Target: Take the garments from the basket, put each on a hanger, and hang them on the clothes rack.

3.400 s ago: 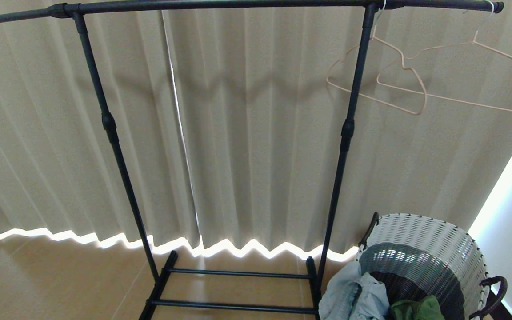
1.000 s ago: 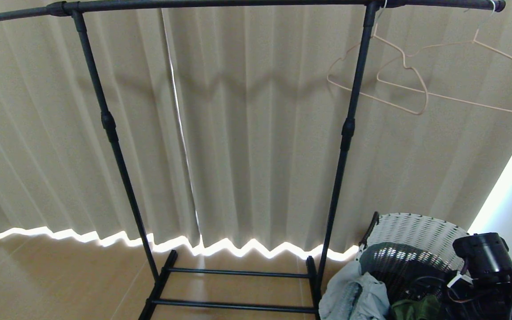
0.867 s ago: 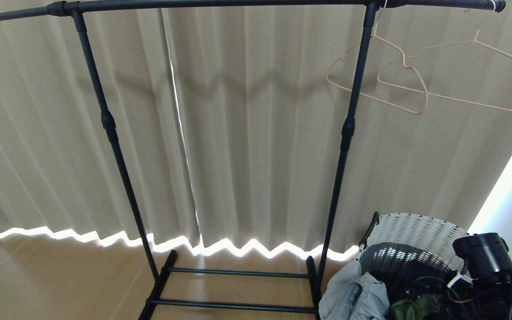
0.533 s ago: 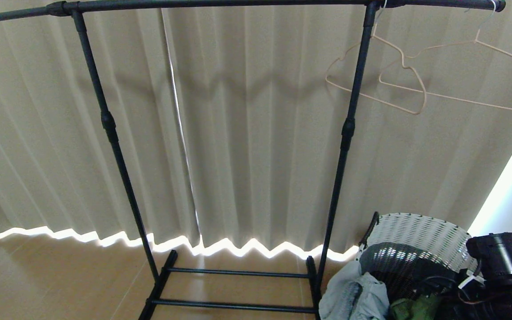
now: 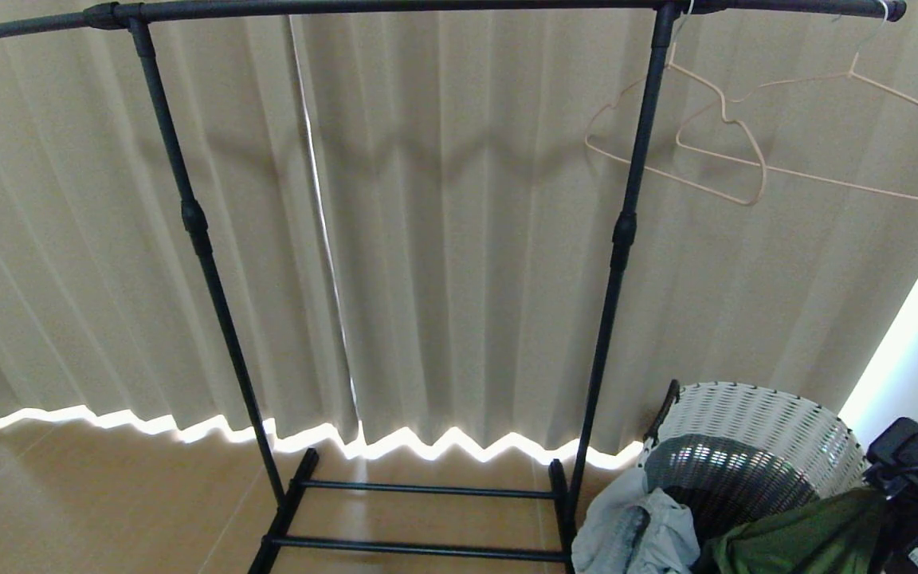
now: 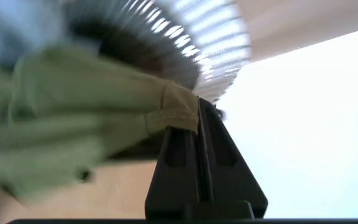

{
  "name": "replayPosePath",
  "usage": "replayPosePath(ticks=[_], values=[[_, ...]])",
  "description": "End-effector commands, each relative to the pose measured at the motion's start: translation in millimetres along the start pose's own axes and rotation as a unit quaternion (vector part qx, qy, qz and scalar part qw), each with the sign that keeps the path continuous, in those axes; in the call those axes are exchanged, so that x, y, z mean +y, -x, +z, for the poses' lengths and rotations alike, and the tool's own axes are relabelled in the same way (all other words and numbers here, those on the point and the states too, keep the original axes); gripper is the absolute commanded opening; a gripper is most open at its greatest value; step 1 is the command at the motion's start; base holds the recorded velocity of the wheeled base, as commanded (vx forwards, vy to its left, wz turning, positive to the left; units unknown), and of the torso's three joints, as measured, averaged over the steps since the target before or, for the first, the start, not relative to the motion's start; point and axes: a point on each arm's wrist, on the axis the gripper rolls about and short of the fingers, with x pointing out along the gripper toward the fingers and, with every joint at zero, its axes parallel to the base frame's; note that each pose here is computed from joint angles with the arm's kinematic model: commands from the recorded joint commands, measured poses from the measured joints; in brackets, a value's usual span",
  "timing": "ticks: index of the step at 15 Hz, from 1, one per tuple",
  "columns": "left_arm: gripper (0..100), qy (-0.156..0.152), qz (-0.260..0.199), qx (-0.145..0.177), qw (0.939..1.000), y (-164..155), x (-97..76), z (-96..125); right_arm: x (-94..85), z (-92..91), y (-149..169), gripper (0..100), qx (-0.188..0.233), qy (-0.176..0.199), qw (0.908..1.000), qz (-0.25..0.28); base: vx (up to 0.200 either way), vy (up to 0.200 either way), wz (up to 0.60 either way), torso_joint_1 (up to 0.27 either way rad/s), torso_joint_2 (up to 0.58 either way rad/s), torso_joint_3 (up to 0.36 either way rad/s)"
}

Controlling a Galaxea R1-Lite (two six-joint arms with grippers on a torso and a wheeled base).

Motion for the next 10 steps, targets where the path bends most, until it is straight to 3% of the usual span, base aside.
replayPosePath(ticks=[1,4,10], values=[[100,0.000,0.000,0.000,1.0000,0,0.0,0,-9.3,0.8,33,0,-0.067,-0.049,0.9944,-0.066,0.000,0.000,0.00,0.000,0.00,0.000],[100,-0.001,0.000,0.000,1.0000,0,0.0,0,-9.9,0.4,43,0,-0.090,-0.061,0.9909,-0.079,0.000,0.000,0.00,0.000,0.00,0.000],[100,0.000,0.000,0.000,1.0000,0,0.0,0,-8.7,-0.1,44,0,-0.093,-0.059,0.9909,-0.078,-0.200,0.000,0.00,-0.002,0.00,0.003]])
